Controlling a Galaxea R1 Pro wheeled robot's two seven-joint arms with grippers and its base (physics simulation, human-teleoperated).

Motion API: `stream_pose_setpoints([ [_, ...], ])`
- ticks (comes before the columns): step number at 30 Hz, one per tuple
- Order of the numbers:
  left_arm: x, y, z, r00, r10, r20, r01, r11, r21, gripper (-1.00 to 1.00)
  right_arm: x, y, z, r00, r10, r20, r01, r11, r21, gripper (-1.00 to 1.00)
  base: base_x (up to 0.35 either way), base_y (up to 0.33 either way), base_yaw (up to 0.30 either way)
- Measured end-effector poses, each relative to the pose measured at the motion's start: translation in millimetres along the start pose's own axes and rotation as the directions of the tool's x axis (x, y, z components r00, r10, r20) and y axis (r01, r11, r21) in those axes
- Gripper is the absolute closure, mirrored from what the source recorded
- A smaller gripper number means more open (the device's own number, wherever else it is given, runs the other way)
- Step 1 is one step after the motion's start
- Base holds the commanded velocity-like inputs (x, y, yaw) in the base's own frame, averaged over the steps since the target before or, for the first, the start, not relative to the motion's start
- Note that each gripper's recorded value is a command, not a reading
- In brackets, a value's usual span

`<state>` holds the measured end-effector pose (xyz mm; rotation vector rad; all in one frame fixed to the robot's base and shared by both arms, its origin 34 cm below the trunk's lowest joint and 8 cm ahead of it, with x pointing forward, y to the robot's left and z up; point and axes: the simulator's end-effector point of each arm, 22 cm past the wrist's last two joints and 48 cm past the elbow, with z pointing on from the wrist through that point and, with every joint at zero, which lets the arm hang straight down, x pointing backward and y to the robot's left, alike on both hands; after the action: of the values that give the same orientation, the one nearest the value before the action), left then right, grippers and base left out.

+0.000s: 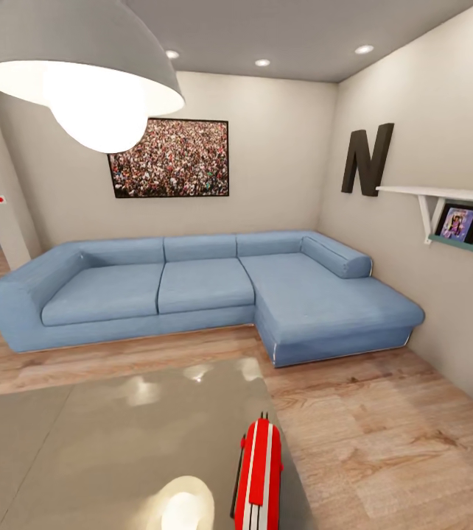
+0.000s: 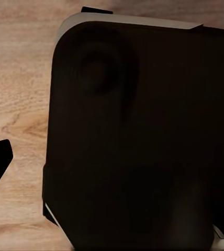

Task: Turn on the radio receiver that's on the table in the living room.

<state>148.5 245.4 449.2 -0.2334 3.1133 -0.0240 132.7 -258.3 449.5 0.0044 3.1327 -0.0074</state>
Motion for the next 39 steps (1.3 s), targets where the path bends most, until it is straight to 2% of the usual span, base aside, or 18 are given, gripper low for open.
stream_pose_setpoints([
  [35, 1, 0, -54.4, 1.0, -0.008, -0.003, 0.008, 1.0, 0.0, -1.0, 1, 1, -54.4, 1.0, -0.013, -0.001, 0.013, 1.0, -0.003, -1.0, 0.0, 0.0, 0.0],
  [39, 2, 1, -54.4, 1.0, -0.009, -0.007, 0.009, 1.0, -0.002, -1.0, 1, -1, -54.5, 1.0, -0.013, 0.0, 0.013, 1.0, 0.001, -1.0, 0.0, 0.0, 0.0],
])
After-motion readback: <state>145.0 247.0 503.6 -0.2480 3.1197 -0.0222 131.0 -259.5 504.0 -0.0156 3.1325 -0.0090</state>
